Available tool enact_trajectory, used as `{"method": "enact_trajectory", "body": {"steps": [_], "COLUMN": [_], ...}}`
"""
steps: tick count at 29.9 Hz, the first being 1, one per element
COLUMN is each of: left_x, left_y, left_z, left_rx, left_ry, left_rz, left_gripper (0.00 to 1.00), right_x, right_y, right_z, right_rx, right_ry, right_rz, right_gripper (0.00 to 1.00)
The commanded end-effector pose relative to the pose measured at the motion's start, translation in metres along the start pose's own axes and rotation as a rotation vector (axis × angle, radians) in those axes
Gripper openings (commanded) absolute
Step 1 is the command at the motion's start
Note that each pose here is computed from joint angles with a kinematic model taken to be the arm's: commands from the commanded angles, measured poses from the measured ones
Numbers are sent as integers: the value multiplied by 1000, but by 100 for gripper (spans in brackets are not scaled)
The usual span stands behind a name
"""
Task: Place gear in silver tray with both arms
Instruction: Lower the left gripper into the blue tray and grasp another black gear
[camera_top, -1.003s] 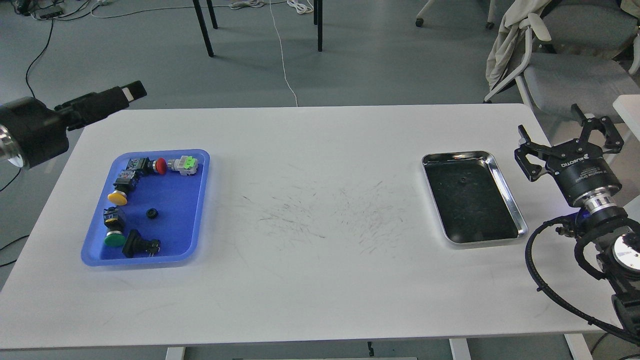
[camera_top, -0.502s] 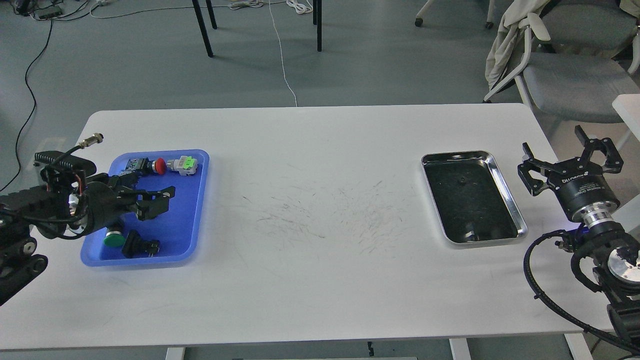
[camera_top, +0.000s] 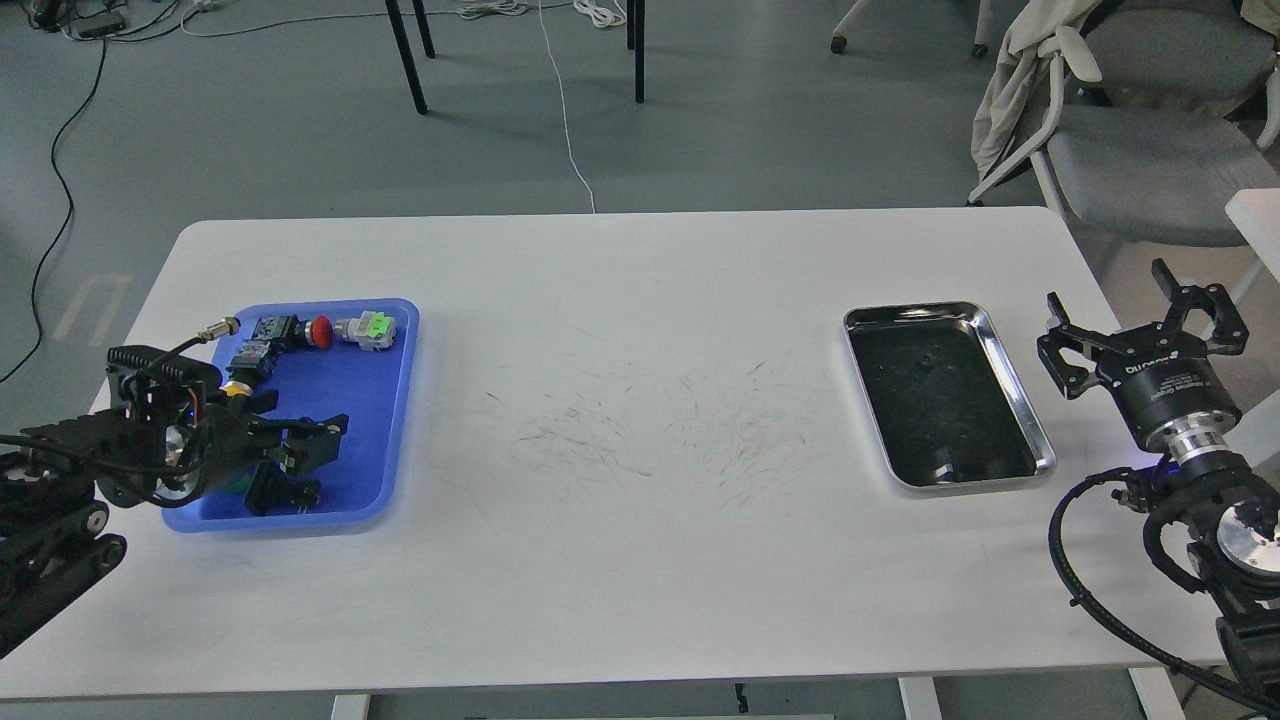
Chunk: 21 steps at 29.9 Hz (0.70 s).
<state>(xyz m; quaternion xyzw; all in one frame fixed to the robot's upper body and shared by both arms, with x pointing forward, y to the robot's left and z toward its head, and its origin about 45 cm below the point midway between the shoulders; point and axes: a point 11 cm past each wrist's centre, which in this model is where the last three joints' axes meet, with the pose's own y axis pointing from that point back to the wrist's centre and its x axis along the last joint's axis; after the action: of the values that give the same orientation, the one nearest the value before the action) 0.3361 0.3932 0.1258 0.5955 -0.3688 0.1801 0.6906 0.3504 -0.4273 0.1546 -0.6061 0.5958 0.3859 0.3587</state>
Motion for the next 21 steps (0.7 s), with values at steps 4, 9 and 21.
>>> {"method": "enact_trajectory", "body": {"steps": [4, 9, 21], "left_x": [-5, -10, -21], "left_y": [-3, -4, -4], "left_z": [-1, -2, -7], "left_rx": [1, 4, 14], "left_ry": [-18, -27, -24], "left_rz": [-26, -31, -64], "left_gripper": [79, 68, 47], "right_x": [1, 1, 5], "right_y": [0, 0, 3], "right_z": [1, 1, 3], "right_rx": [-2, -3, -8], "right_ry": [-1, 0, 3], "right_rz": [3, 3, 13], "right_gripper": [96, 96, 96]}}
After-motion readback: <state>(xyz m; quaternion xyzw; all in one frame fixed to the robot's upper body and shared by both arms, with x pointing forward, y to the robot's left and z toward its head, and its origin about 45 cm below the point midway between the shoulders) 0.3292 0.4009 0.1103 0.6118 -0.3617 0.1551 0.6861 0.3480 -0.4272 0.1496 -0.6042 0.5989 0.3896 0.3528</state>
